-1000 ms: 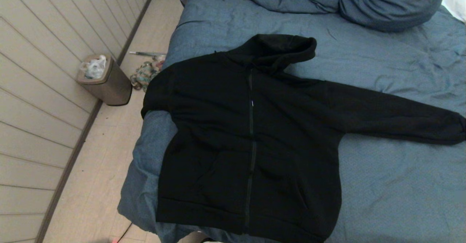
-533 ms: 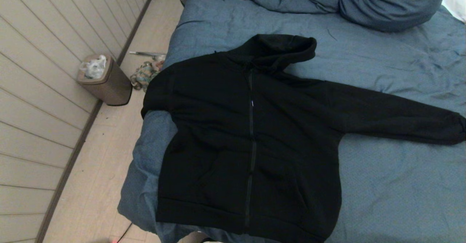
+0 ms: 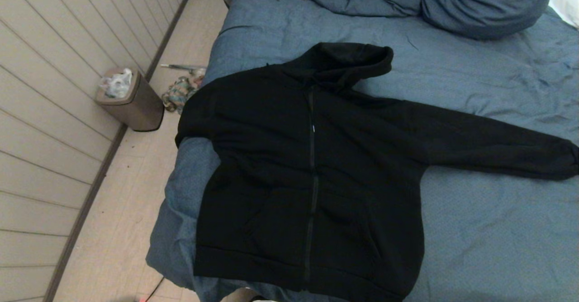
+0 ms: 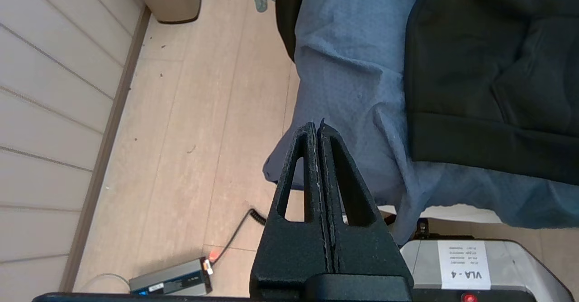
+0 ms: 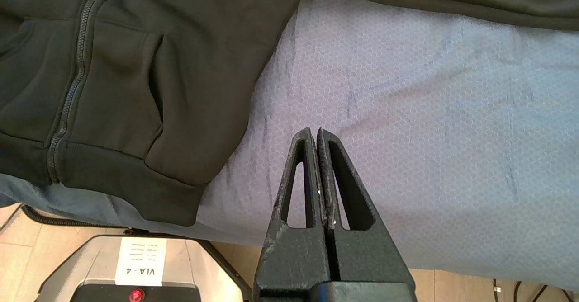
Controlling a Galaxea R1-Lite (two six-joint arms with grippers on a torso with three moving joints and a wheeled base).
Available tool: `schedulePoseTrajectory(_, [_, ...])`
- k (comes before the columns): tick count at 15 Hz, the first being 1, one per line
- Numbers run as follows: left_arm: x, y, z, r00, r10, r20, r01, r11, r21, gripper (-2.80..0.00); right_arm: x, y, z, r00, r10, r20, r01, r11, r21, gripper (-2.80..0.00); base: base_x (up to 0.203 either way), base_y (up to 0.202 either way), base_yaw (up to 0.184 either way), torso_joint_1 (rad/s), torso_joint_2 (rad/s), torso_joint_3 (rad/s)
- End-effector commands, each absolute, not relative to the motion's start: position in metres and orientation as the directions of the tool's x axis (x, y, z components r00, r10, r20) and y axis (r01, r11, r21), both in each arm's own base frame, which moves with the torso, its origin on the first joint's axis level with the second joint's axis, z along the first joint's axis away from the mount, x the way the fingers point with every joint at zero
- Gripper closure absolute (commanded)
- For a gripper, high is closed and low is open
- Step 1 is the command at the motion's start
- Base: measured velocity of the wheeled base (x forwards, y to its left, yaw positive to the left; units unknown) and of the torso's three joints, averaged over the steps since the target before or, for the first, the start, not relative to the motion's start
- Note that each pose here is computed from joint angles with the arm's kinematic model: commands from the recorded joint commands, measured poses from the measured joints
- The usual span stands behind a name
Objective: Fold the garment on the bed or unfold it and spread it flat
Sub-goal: Fold the black sweatshirt
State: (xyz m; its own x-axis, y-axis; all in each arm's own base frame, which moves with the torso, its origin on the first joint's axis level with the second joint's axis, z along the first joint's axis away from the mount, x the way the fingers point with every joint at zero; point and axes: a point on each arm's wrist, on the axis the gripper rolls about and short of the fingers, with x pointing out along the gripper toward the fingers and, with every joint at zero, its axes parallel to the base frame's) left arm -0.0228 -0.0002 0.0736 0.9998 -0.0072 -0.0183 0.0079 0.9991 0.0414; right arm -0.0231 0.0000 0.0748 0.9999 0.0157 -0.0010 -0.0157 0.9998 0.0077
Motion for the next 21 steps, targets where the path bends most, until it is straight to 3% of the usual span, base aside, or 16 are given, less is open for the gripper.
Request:
schedulePoseTrajectory(1, [-0.0223, -0.0002, 0.0730, 1.000, -0.006, -0.025, 0.007, 0.999, 0.039, 0.00, -0.0231, 0.0000, 0.0738, 1.000, 0.017, -0.002, -0.017, 1.000, 0.008, 0.00, 0.000, 0.000, 0.000, 0.000, 0.00, 0.000])
schedulePoseTrajectory(13, [-0.0223, -0.0002, 0.0730, 1.000, -0.005, -0.025, 0.005, 0.999, 0.034, 0.00, -0.0233, 0.0000, 0.0742, 1.000, 0.015, 0.000, -0.015, 1.000, 0.008, 0.00, 0.000, 0.000, 0.000, 0.000, 0.00, 0.000])
schedulePoseTrajectory(19, [-0.0223, -0.0001, 0.0730, 1.000, -0.003, -0.025, 0.004, 0.999, 0.034, 0.00, -0.0244, 0.0002, 0.0761, 1.000, 0.022, -0.004, -0.023, 0.997, -0.072, 0.00, 0.000, 0.000, 0.000, 0.000, 0.00, 0.000])
schedulePoseTrajectory(21, [-0.0223, -0.0001, 0.0730, 1.000, -0.005, -0.025, 0.005, 0.999, 0.034, 0.00, -0.0256, 0.0004, 0.0797, 0.993, 0.030, -0.111, -0.039, 0.996, -0.081, 0.00, 0.000, 0.000, 0.000, 0.000, 0.00, 0.000])
